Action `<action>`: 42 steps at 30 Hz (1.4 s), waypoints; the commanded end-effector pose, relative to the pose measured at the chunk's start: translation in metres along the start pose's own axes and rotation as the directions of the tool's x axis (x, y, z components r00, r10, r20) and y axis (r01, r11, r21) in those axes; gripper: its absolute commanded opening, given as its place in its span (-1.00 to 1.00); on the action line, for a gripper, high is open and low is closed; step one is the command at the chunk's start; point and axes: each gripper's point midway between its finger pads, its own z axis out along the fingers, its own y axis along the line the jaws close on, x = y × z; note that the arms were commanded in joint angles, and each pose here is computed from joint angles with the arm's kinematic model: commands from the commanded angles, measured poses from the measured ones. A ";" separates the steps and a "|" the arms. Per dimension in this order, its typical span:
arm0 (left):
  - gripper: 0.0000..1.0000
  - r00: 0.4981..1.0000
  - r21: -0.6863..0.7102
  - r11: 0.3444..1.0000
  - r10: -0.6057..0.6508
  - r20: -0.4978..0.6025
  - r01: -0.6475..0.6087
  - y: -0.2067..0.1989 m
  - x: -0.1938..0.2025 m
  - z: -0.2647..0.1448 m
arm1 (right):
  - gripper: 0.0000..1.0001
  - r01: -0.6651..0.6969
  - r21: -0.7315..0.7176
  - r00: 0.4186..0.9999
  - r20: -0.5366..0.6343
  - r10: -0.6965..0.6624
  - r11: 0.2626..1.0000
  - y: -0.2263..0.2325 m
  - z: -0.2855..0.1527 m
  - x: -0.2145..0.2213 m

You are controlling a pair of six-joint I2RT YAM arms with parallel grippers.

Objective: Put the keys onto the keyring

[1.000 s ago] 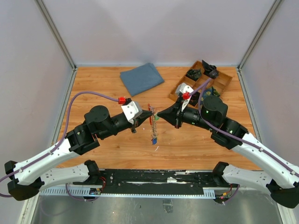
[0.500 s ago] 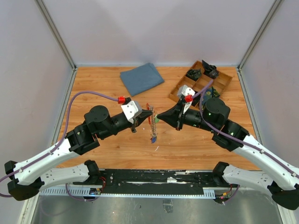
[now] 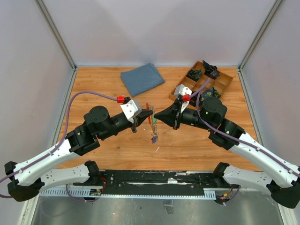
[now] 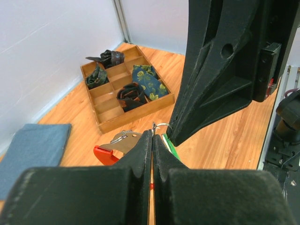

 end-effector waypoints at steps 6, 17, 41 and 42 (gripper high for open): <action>-0.99 0.997 -0.017 1.000 -0.004 0.080 0.006 0.004 -0.021 -0.001 | -0.99 0.015 -0.010 0.998 0.059 -0.014 1.000 0.006 0.001 -0.020; -0.99 0.997 -0.020 1.000 -0.008 0.076 0.009 0.005 -0.020 -0.001 | -0.99 0.048 -0.066 0.994 0.103 -0.041 0.997 0.017 -0.002 -0.029; -0.99 0.997 -0.025 1.000 -0.008 0.078 0.010 0.006 -0.021 -0.002 | -0.99 0.014 0.014 0.998 0.053 -0.015 1.000 0.003 -0.005 -0.015; -0.99 0.997 -0.023 1.000 -0.008 0.078 0.010 0.005 -0.021 -0.002 | -0.99 0.012 0.020 0.999 0.050 -0.013 1.000 0.002 -0.005 -0.013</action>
